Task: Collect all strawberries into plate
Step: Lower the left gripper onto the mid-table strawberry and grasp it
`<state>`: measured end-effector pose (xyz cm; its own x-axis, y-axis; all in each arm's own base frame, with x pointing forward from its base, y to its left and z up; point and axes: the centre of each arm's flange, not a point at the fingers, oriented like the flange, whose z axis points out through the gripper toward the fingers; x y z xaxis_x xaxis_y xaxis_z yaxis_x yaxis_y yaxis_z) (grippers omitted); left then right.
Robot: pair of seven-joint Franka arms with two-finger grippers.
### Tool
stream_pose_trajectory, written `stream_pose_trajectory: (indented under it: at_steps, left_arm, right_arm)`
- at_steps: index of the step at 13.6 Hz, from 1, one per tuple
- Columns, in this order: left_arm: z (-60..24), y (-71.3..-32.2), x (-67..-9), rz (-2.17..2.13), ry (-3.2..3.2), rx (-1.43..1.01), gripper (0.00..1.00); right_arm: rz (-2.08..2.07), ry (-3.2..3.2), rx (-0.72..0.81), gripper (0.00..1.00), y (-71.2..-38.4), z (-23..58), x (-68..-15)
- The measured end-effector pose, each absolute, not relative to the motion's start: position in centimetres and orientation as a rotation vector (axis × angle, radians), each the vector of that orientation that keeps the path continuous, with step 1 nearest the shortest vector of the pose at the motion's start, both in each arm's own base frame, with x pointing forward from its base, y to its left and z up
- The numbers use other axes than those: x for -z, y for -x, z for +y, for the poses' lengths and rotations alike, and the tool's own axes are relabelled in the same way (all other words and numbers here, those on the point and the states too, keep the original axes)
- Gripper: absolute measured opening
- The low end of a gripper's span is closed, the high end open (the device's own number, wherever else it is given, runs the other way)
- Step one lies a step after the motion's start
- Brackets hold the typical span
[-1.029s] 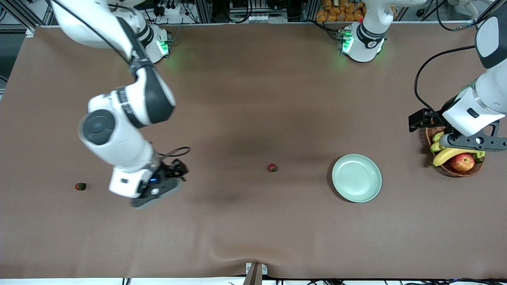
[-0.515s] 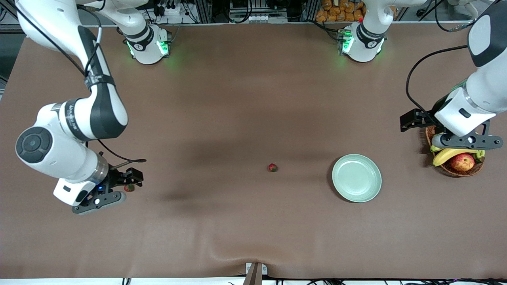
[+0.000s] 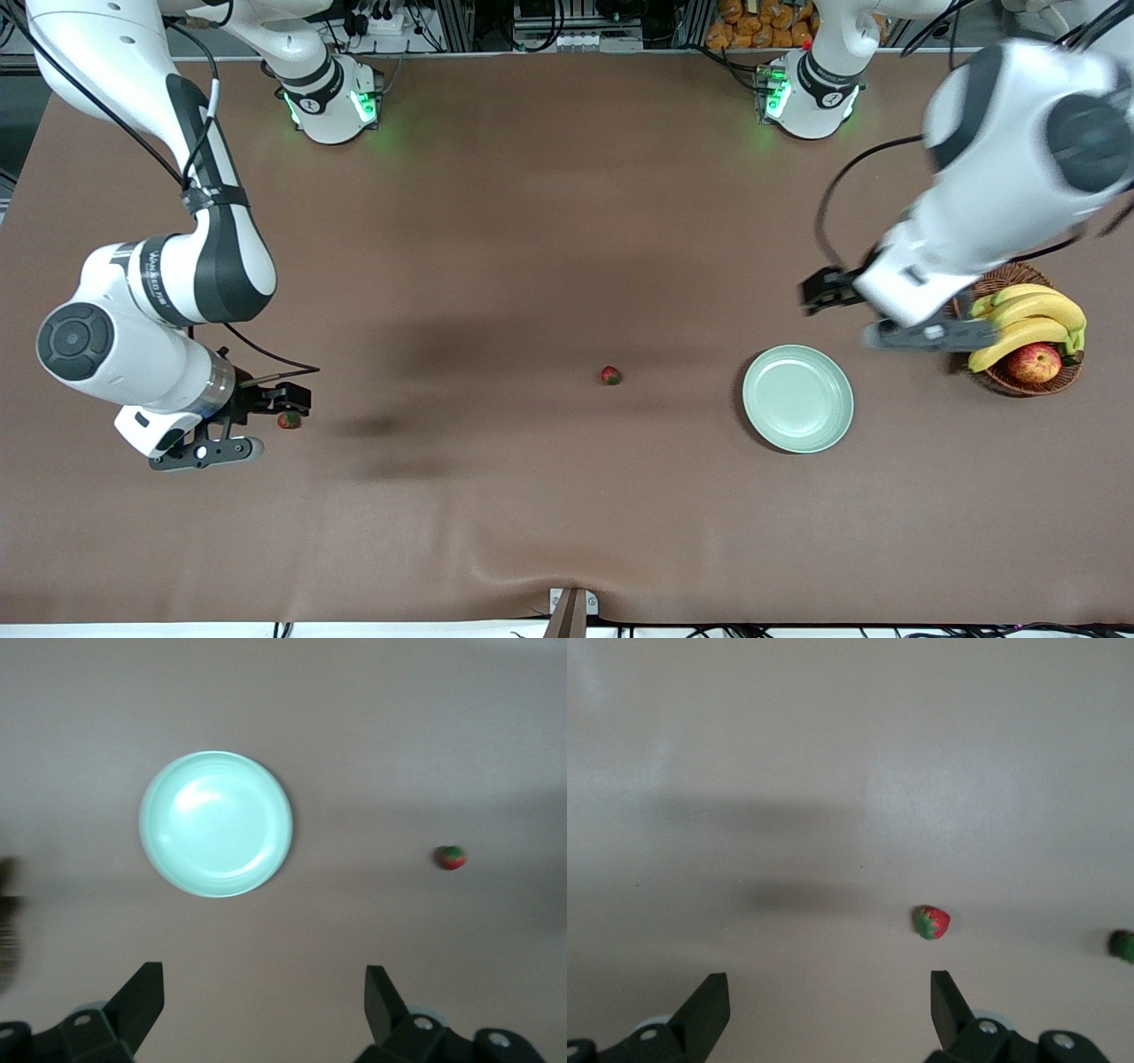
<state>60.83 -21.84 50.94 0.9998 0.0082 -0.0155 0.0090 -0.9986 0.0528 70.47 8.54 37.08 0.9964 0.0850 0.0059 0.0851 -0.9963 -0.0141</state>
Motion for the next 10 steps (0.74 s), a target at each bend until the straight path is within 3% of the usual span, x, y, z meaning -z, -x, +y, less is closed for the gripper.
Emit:
stream_pose_trajectory:
  at_steps: [5, 10]
  left_arm:
    - [-37.0, -58.4, -39.6, 0.249, -3.074, 0.035, 1.00]
    - [-42.2, -57.4, -29.3, 0.515, -3.038, 0.033, 1.00]
  right_arm:
    - [-0.020, 3.132, -0.066, 1.00, -70.9, 5.9, -33.2]
    - [0.036, 3.132, -0.036, 1.00, -71.6, 3.7, -31.1]
